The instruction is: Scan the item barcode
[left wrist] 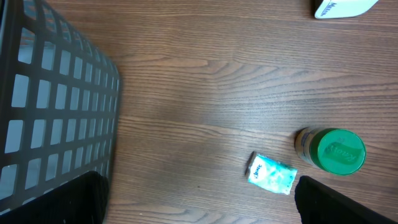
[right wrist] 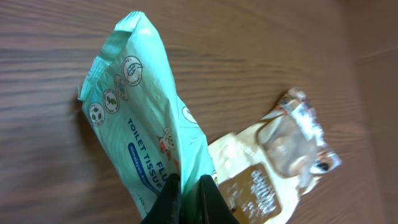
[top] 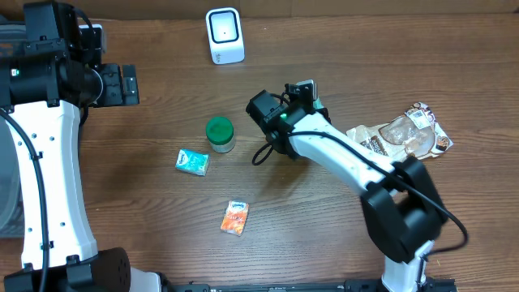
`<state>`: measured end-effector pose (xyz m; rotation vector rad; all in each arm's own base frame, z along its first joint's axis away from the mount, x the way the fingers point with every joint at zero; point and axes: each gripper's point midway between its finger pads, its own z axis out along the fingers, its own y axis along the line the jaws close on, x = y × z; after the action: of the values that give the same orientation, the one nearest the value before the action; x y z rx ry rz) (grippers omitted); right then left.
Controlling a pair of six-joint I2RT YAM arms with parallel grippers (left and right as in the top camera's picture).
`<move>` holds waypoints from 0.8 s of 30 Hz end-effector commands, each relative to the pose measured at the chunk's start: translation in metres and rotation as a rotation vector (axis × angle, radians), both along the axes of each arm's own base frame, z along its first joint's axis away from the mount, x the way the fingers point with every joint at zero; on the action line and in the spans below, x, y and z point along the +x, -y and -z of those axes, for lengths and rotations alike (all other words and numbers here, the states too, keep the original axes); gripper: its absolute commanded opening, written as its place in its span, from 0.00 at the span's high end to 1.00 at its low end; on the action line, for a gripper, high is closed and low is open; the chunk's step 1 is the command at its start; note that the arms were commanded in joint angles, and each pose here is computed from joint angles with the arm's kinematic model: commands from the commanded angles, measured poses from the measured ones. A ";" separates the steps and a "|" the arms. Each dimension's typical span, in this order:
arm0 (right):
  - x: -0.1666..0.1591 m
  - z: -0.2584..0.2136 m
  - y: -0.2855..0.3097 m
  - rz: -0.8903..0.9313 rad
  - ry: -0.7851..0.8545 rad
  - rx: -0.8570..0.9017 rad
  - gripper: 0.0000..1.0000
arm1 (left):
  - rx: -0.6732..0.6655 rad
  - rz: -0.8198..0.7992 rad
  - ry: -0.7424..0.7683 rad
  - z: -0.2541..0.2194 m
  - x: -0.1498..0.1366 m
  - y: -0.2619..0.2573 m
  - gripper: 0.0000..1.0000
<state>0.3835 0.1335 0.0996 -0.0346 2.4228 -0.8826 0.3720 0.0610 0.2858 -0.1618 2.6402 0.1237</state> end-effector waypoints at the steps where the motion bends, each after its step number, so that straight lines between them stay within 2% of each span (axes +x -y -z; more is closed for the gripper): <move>1: 0.011 -0.010 0.006 0.016 0.115 -0.127 0.96 | 0.014 0.005 -0.008 0.001 0.000 -0.003 0.00; 9: -0.001 0.033 -0.025 -0.072 0.028 -0.157 0.96 | 0.014 0.005 -0.008 0.001 0.000 -0.003 0.00; 15: -0.027 0.057 -0.077 -0.268 -0.139 -0.097 0.83 | 0.014 0.005 -0.008 0.001 0.000 -0.003 0.00; 16: -0.032 0.060 -0.085 -0.294 -0.162 -0.082 0.79 | 0.014 0.005 -0.008 0.001 0.000 -0.003 0.00; 17: -0.035 0.063 -0.091 -0.316 -0.180 -0.068 0.64 | 0.014 0.005 -0.008 0.001 0.000 -0.003 0.01; 18: -0.038 0.065 -0.097 -0.327 -0.186 -0.051 0.54 | 0.014 0.005 -0.008 0.001 0.000 -0.003 0.00; 20: -0.042 0.068 -0.105 -0.340 -0.194 -0.021 0.43 | 0.014 0.005 -0.008 0.001 0.000 -0.003 0.01; 24: -0.045 0.074 -0.112 -0.338 -0.232 0.061 0.40 | 0.014 0.005 -0.008 0.001 0.000 -0.003 0.00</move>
<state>0.3397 0.2391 0.0311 -0.5378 2.4716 -0.7762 0.3720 0.0610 0.2858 -0.1618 2.6402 0.1237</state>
